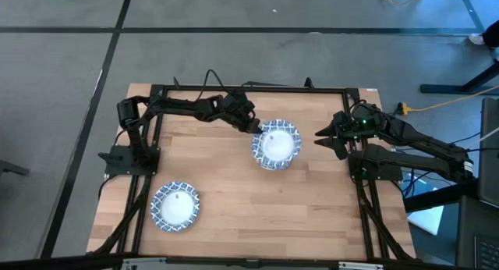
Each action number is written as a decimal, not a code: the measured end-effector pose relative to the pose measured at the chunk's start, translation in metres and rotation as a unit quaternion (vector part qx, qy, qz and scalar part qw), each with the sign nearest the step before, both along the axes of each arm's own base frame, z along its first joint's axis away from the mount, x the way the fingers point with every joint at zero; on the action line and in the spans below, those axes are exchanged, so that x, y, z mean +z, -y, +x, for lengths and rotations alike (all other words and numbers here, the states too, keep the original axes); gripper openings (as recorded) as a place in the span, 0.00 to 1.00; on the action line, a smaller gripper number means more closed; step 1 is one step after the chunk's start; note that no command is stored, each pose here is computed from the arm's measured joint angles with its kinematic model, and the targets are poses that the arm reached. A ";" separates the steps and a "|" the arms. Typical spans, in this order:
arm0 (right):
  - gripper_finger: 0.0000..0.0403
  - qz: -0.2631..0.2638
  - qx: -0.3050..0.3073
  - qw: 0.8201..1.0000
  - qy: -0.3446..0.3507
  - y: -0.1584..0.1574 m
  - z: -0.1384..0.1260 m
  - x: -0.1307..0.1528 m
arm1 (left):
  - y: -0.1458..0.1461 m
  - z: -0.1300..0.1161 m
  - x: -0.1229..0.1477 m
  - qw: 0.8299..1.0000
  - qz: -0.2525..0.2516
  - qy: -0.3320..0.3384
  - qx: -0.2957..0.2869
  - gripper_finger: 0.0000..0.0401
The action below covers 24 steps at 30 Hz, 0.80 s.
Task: Nest bowls inside each other
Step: Stack the blue patterned bowl on top of the other blue patterned bowl
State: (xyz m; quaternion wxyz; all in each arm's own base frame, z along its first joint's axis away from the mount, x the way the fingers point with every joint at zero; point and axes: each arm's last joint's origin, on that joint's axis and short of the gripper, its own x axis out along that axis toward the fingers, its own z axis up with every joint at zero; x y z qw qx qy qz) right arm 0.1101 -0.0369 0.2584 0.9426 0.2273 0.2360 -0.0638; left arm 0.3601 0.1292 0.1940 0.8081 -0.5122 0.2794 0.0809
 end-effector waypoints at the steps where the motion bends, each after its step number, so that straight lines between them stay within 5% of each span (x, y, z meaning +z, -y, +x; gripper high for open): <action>1: 0.49 0.000 0.000 1.000 0.000 0.000 0.000 0.000 | -0.001 -0.001 -0.001 1.000 0.007 -0.008 0.008 0.00; 12: 0.49 -0.010 0.005 1.000 0.000 0.000 0.000 0.000 | 0.013 -0.002 -0.009 0.998 0.020 -0.061 0.008 0.01; 24: 0.49 -0.008 0.004 1.000 0.000 0.000 0.000 0.000 | 0.012 -0.002 -0.009 0.998 0.030 -0.054 -0.003 0.17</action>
